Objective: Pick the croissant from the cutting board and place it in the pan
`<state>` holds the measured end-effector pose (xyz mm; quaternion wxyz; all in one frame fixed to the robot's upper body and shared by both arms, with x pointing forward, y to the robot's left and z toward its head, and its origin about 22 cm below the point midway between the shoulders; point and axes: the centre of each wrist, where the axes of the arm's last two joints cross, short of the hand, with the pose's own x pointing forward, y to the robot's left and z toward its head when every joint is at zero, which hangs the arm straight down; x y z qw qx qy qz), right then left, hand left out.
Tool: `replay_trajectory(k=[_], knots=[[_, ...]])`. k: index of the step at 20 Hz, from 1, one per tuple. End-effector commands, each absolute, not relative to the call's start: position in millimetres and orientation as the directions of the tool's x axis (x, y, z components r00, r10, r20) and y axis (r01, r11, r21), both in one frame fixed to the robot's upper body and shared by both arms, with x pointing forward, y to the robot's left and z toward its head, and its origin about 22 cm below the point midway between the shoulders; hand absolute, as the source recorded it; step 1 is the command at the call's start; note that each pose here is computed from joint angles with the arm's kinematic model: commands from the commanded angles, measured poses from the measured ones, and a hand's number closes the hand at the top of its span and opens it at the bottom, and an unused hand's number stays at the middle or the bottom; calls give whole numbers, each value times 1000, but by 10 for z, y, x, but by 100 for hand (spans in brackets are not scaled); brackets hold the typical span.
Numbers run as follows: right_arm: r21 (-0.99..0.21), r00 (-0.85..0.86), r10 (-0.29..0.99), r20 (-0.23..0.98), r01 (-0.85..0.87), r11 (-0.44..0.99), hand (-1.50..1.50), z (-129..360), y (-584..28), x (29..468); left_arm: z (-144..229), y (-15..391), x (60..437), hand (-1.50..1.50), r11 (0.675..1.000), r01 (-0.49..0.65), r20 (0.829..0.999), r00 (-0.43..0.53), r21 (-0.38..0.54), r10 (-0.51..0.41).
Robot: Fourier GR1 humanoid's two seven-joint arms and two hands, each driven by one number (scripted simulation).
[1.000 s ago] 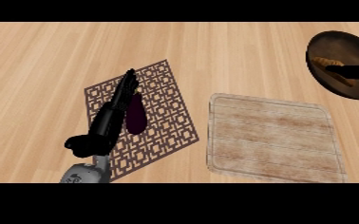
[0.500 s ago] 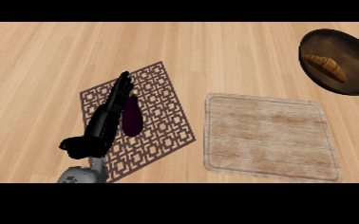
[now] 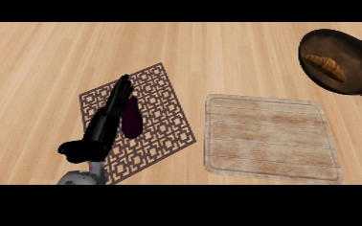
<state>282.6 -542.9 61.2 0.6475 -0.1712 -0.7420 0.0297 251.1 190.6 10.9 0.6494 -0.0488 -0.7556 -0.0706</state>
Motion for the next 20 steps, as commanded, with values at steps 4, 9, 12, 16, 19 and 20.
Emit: replay_trajectory(k=[4, 9, 12, 16, 19, 20], knots=[[-287, -157, 311, 937, 159, 945, -150, 631, -5605, 2598, 56, 1845, 2576, 0, 987, 152, 988, -153, 46, -22], [-276, -158, 298, 941, 145, 950, -150, 408, -5539, 2523, 155, 1886, 2560, 0, 986, 161, 987, -157, 45, -20], [-318, -137, 336, 932, 135, 938, -150, 357, -5553, 2456, -40, 1924, 2629, 0, 989, 145, 993, -122, 27, -10], [-351, -120, 372, 921, 161, 922, -150, 465, -5601, 2476, -10, 1937, 2530, 0, 988, 146, 988, -152, 58, -35], [-359, -110, 379, 919, 166, 919, -150, 535, -5590, 2546, 162, 1794, 2573, 0, 982, 186, 990, -141, 43, -17], [-354, -106, 373, 922, 159, 922, -150, 617, -5645, 2526, 80, 2001, 2479, 0, 987, 152, 989, -144, 52, -29]])
